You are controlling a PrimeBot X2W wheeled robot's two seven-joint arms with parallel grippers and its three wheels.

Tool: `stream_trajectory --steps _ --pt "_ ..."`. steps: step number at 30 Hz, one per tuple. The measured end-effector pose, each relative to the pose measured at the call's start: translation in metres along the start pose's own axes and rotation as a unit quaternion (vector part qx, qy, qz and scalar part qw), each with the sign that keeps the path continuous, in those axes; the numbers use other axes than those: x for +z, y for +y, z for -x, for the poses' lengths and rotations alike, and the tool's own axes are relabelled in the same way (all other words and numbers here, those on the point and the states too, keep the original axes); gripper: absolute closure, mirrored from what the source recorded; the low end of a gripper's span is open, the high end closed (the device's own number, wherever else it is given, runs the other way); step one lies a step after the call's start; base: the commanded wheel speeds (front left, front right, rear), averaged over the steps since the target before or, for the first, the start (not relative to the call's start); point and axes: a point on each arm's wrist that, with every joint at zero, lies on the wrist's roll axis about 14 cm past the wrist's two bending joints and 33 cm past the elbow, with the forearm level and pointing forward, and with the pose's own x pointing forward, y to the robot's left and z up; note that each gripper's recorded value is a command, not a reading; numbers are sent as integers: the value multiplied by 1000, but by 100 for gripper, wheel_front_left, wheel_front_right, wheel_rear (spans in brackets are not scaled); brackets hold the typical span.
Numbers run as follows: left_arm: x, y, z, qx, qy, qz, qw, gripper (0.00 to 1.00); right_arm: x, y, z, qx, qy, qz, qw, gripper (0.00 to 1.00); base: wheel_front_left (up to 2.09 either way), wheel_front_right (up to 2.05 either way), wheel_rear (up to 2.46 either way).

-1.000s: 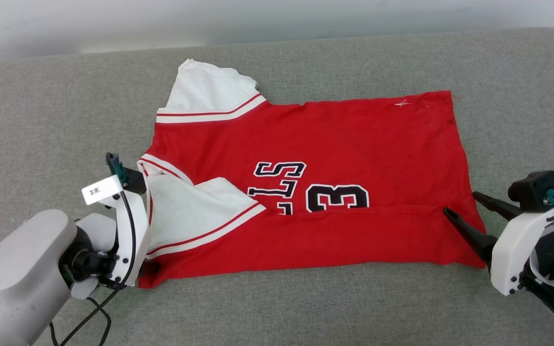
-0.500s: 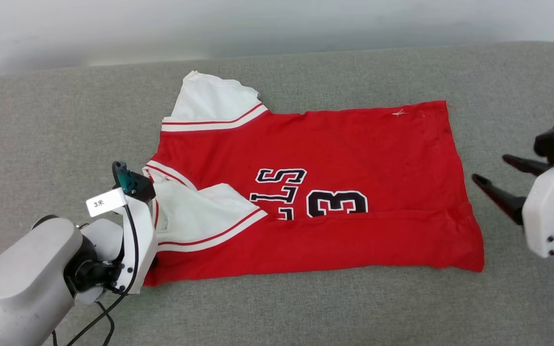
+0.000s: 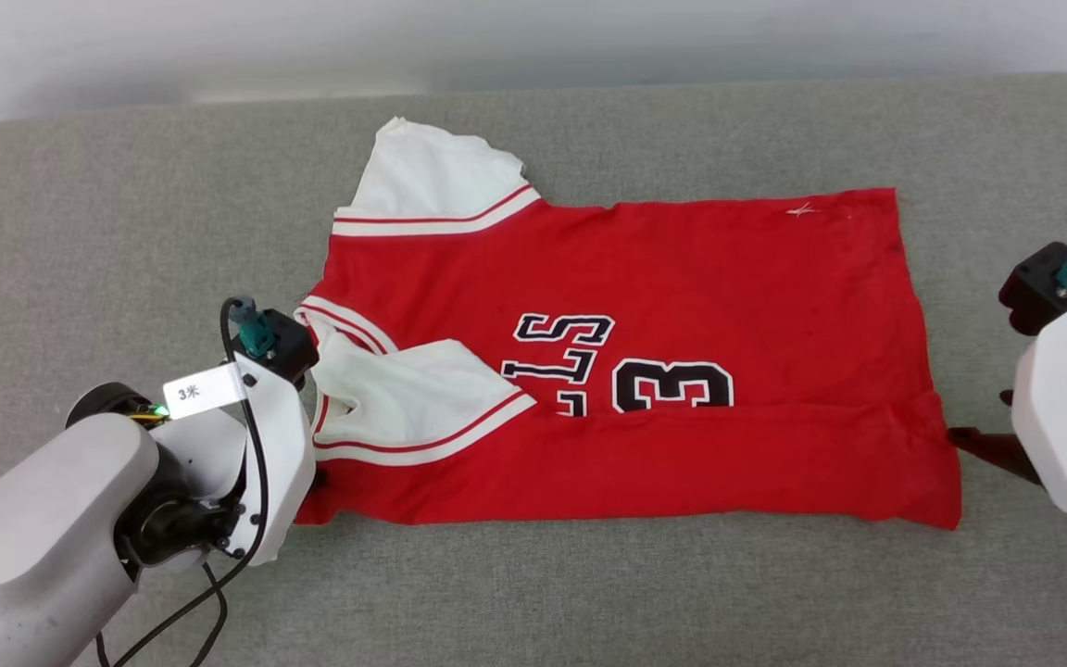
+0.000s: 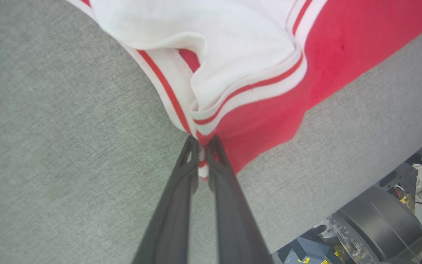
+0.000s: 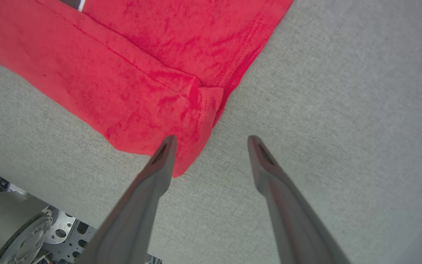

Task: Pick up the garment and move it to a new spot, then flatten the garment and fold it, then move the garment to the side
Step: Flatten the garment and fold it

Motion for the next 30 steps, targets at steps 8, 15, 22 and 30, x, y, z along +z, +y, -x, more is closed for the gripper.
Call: stream_trajectory --steps 8,15,22,30 --pt "2 2 -11 -6 4 0 1000 100 -19 18 -52 40 45 -42 997 0 0 0 0" --pt "-3 3 -21 -12 10 7 1000 100 -39 31 -79 59 72 -49 994 0 0 0 0" --pt "-5 -3 -13 -14 -3 15 1000 100 -25 38 -70 59 15 -42 997 100 0 0 0" --pt "-13 -8 21 -2 -32 17 999 100 -18 32 -27 42 -46 -31 998 100 0 0 0"
